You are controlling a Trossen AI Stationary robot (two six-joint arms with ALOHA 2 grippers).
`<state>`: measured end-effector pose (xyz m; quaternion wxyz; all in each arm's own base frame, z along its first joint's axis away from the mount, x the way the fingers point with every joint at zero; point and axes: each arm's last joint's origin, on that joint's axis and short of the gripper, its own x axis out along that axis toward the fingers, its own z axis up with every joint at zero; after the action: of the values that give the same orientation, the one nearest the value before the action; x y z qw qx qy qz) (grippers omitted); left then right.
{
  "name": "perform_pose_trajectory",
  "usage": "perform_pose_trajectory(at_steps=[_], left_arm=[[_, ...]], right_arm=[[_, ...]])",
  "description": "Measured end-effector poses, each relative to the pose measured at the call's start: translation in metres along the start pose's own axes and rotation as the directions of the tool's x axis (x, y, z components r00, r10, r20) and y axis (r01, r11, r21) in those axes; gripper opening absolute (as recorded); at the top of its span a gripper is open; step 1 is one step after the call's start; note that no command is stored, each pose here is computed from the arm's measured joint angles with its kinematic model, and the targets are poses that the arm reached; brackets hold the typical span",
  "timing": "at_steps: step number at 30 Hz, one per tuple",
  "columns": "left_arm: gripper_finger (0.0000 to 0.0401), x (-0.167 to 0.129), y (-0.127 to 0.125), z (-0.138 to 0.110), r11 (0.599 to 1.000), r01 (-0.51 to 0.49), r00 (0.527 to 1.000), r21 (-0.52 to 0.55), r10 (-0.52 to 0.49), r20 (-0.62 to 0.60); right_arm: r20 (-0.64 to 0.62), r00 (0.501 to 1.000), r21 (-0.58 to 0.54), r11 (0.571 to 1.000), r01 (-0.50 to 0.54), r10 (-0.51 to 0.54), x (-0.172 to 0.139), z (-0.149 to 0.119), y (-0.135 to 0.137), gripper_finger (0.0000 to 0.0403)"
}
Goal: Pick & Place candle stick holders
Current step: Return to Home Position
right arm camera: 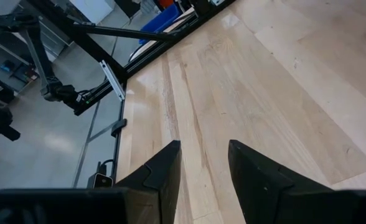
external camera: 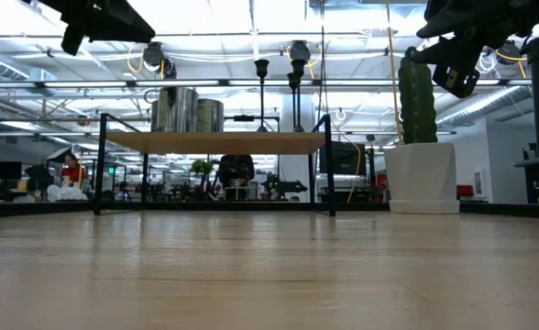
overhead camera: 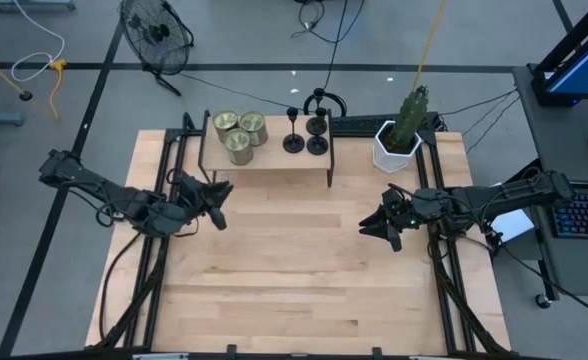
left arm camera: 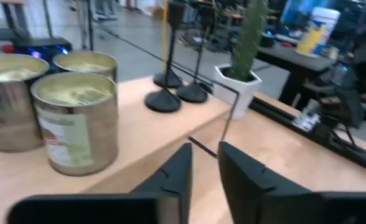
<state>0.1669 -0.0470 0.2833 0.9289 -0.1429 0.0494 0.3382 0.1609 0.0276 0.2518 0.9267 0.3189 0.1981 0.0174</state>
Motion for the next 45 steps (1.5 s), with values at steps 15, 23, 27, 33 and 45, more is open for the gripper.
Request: perform_pose_trajectory(at_steps=[15,23,27,33,45], left_arm=[[0.0046,0.000,-0.002,-0.003,0.984,0.088,0.995,0.153,-0.079,-0.064],[0.0055,0.001,0.005,0.011,0.978,0.204,0.977,0.044,-0.200,-0.078],[0.0052,0.000,0.011,0.014,0.866,0.500,0.848,-0.007,-0.491,-0.200],[0.0051,0.009,0.019,0.000,0.730,0.683,0.722,0.006,-0.674,-0.158],[0.0051,-0.006,0.076,-0.023,0.689,0.725,0.688,0.005,-0.724,-0.039]], right_arm=[[-0.001,1.000,0.001,1.000,0.000,0.000,0.000,0.000,0.000,0.0125],[0.051,0.997,-0.067,0.996,0.062,-0.058,0.000,0.001,-0.002,0.0125],[0.053,0.997,-0.102,0.993,0.062,-0.056,0.000,0.002,-0.001,0.0125],[0.070,0.997,-0.156,0.987,0.027,-0.016,0.000,0.004,0.001,0.0125],[0.099,0.988,-0.284,0.955,-0.088,0.121,-0.020,0.009,0.008,0.0125]])
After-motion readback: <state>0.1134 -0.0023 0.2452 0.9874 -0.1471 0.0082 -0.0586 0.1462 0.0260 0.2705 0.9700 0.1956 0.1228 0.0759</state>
